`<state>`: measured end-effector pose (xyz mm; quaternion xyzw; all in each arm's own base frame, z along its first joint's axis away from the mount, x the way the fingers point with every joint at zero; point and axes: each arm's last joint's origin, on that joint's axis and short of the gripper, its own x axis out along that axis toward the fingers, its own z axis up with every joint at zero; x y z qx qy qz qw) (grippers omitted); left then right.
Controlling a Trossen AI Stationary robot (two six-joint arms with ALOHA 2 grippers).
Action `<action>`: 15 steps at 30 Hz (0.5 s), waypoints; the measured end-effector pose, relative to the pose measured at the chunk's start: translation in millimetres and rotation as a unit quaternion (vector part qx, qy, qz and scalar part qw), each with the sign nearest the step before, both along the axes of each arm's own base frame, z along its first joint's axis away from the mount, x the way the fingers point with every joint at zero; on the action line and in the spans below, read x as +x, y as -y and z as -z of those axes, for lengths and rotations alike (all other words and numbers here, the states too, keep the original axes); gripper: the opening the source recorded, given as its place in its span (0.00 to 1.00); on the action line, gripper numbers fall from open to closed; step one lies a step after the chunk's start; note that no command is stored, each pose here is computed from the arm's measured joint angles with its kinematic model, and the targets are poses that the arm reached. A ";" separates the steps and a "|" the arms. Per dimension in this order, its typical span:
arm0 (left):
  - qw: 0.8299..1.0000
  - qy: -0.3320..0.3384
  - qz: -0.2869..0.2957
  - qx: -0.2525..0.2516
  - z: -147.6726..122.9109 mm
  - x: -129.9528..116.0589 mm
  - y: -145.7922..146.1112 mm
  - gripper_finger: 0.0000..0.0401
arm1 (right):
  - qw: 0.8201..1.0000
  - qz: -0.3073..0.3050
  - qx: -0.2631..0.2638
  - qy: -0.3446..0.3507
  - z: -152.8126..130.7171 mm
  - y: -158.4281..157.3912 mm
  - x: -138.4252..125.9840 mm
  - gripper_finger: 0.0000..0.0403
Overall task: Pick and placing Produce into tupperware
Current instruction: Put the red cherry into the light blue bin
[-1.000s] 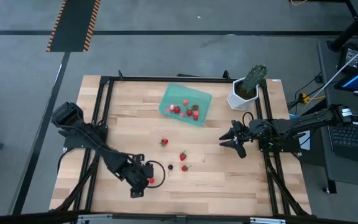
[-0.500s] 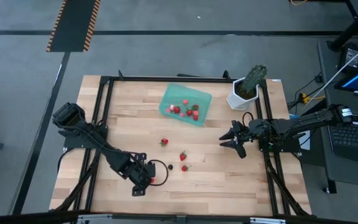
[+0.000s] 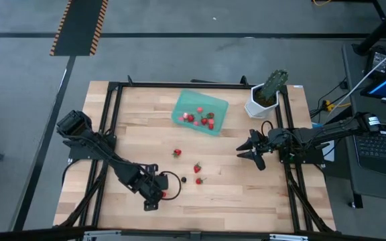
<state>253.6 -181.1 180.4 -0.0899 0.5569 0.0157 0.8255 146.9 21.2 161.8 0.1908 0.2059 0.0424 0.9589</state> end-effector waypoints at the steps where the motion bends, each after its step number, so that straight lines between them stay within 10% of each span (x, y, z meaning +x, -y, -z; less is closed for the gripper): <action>1: 1.000 0.003 0.000 -0.002 -0.3 0.4 0.6 0.33 | 1.000 0.000 0.000 0.000 0.0 0.0 0.0 0.38; 15: 0.999 0.024 0.000 -0.034 -2.6 2.7 7.9 0.39 | 1.000 0.000 0.000 0.000 0.0 0.0 0.0 0.38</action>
